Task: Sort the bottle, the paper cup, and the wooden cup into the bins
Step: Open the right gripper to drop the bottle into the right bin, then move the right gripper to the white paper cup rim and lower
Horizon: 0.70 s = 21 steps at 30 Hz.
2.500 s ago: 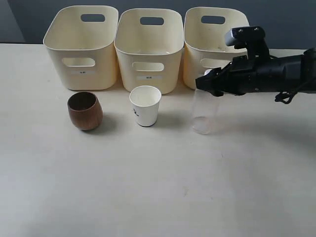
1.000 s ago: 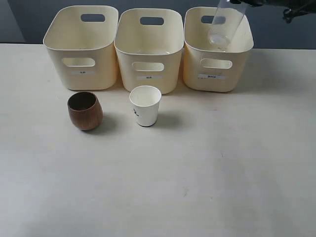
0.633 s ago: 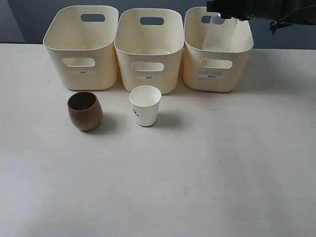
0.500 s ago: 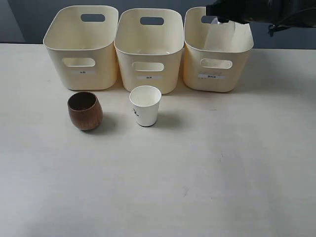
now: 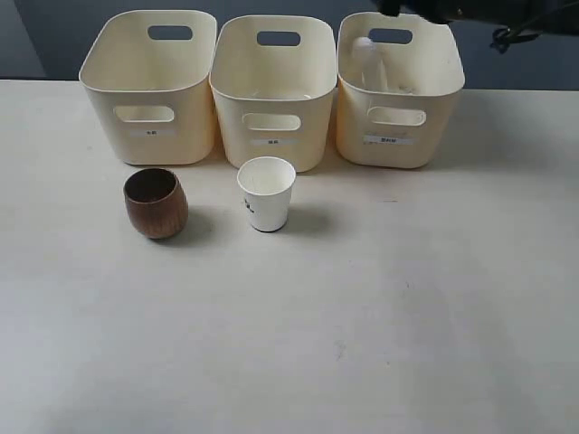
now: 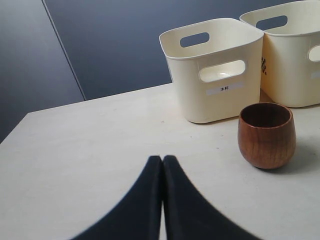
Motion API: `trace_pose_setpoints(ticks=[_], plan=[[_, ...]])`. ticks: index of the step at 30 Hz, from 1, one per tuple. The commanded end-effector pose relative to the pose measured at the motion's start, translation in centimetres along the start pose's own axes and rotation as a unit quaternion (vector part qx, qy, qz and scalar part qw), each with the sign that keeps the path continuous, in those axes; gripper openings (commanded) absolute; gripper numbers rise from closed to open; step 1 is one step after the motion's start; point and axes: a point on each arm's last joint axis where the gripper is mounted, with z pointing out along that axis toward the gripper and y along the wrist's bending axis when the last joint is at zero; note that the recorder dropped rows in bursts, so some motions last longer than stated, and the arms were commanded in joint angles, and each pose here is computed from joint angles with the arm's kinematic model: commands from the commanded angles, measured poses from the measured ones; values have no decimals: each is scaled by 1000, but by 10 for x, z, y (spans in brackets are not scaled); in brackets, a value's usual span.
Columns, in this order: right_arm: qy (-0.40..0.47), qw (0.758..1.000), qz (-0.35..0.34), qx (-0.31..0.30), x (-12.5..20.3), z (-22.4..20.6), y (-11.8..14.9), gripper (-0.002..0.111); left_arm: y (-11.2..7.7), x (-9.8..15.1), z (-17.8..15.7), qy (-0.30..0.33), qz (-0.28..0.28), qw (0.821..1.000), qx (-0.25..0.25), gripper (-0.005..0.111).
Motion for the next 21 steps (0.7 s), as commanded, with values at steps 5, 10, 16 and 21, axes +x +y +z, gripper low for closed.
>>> trace_pose_setpoints(ticks=[5, 10, 16, 21], plan=[[32, 984, 45, -170, -6, -15, 35, 77, 0, 0, 0, -5, -1, 1000, 1, 0], [111, 971, 45, -206, 9, -19, 45, 77, 0, 0, 0, -5, -1, 1000, 1, 0], [193, 955, 34, -225, 27, -17, 75, 77, 0, 0, 0, -5, -1, 1000, 1, 0], [227, 944, 10, -239, 39, -14, 105, 77, 0, 0, 0, -5, -1, 1000, 1, 0]])
